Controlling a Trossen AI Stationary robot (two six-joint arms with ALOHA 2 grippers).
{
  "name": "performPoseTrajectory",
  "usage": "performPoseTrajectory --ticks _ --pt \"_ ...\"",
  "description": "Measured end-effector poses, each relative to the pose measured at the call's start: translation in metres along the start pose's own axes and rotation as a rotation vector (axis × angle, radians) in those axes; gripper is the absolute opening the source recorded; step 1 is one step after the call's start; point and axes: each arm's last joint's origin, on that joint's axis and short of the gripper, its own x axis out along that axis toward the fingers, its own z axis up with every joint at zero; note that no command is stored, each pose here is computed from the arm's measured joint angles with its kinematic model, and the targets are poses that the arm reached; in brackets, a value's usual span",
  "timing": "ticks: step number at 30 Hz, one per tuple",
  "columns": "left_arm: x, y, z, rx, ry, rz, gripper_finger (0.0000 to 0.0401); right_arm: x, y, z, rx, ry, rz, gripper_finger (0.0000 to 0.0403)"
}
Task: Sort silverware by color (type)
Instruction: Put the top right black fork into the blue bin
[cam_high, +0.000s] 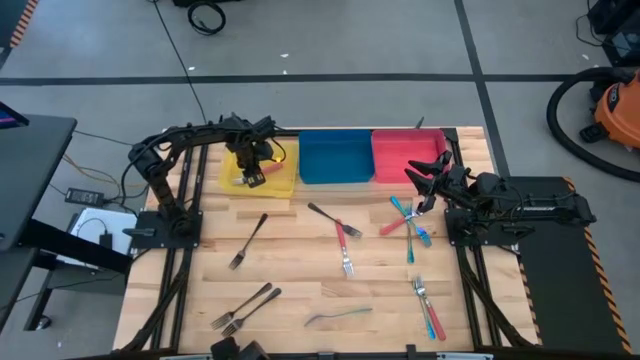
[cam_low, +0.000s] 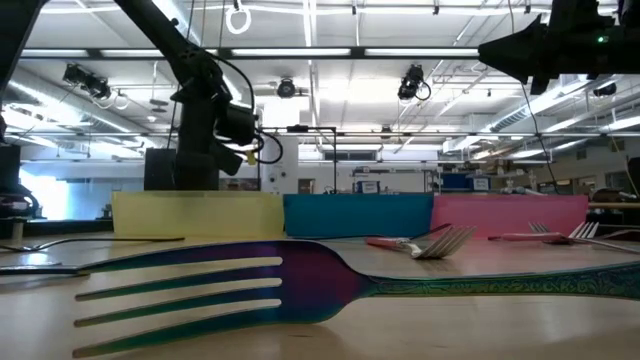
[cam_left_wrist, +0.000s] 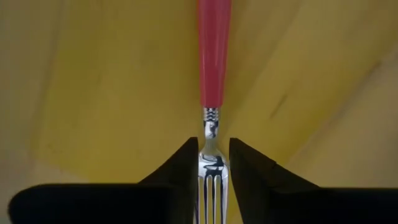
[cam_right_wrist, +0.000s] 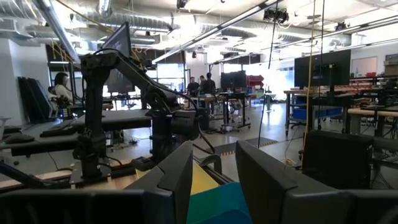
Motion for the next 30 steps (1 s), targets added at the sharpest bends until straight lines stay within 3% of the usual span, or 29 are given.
performPoseTrajectory --ticks 5,11,17,30 --pt "-0.009 -0.001 -0.003 -0.007 -0.006 0.003 0.0116 0.0 0.001 0.0 0.037 -0.001 0.029 0.013" --pt "-0.047 -0.002 -0.005 -0.052 -0.002 -0.011 0.0121 0.007 0.005 0.001 0.051 -0.028 0.078 0.013" --pt "-0.083 -0.014 -0.019 -0.101 -0.126 -0.123 0.0121 0.014 0.009 0.0 0.064 -0.046 0.125 0.013" --pt "-0.131 -0.071 -0.032 0.028 -0.376 -0.17 0.0121 0.053 0.026 -0.024 0.159 0.223 0.105 0.013"
